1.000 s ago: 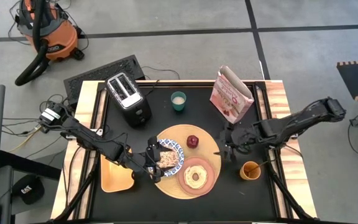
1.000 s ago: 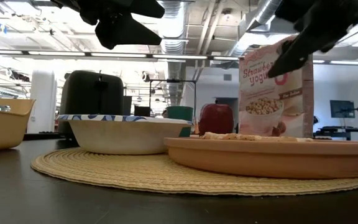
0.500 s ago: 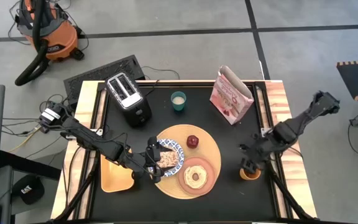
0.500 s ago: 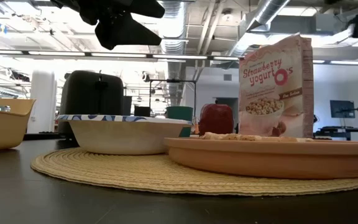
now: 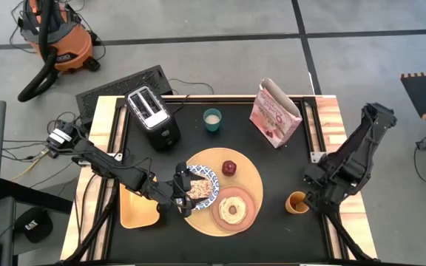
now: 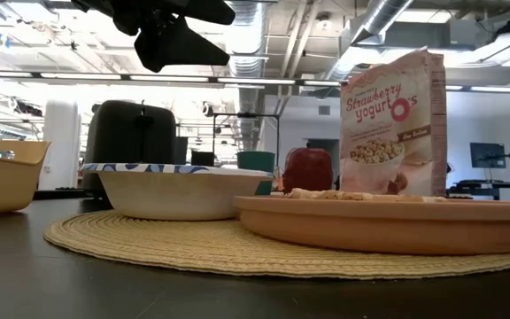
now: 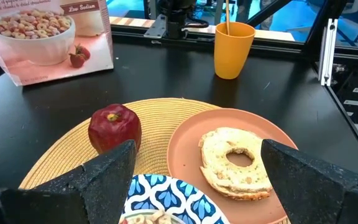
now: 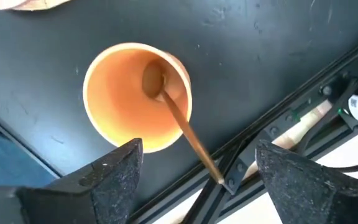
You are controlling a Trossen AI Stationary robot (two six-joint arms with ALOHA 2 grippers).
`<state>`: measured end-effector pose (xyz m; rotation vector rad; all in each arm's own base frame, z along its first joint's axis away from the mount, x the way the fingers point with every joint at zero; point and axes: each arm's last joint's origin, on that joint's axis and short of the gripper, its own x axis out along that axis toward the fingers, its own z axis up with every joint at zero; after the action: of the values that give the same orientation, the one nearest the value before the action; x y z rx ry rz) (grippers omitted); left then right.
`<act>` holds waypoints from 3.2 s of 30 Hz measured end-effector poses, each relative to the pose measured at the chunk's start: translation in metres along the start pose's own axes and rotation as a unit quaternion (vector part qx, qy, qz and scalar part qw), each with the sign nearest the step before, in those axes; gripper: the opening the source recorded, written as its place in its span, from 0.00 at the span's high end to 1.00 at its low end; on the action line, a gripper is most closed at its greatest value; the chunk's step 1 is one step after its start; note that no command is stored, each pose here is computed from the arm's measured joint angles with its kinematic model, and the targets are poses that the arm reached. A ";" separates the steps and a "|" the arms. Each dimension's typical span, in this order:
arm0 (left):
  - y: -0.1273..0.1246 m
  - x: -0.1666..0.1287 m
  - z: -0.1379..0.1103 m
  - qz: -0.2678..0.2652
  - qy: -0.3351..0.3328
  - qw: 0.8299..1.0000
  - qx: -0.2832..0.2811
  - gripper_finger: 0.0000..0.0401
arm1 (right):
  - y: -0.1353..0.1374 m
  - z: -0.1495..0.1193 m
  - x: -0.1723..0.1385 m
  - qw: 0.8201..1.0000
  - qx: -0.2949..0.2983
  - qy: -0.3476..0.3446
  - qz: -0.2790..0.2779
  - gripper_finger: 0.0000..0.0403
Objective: Arrange a breakfast setting
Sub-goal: Put the spoon on the table to the left of the bowl
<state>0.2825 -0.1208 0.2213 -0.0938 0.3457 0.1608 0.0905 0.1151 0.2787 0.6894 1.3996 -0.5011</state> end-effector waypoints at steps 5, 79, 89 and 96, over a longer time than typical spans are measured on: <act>0.000 0.000 0.000 0.000 0.000 1.000 0.000 0.17 | -0.003 -0.008 0.012 1.000 0.004 0.001 -0.012 0.17; 0.000 0.001 0.002 -0.003 -0.006 1.000 -0.013 0.17 | -0.012 0.016 -0.068 0.996 -0.062 -0.038 0.052 0.86; -0.001 0.000 0.011 -0.012 -0.048 0.998 -0.048 0.17 | -0.025 0.039 -0.088 0.961 -0.152 -0.192 0.127 0.86; 0.004 0.003 0.019 0.002 -0.081 0.995 -0.065 0.17 | -0.001 0.058 -0.070 0.877 -0.276 -0.346 0.187 0.86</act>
<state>0.2909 -0.1138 0.2377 -0.2067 0.1735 0.1930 0.1230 0.0687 0.3493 0.2453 0.6436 -0.0054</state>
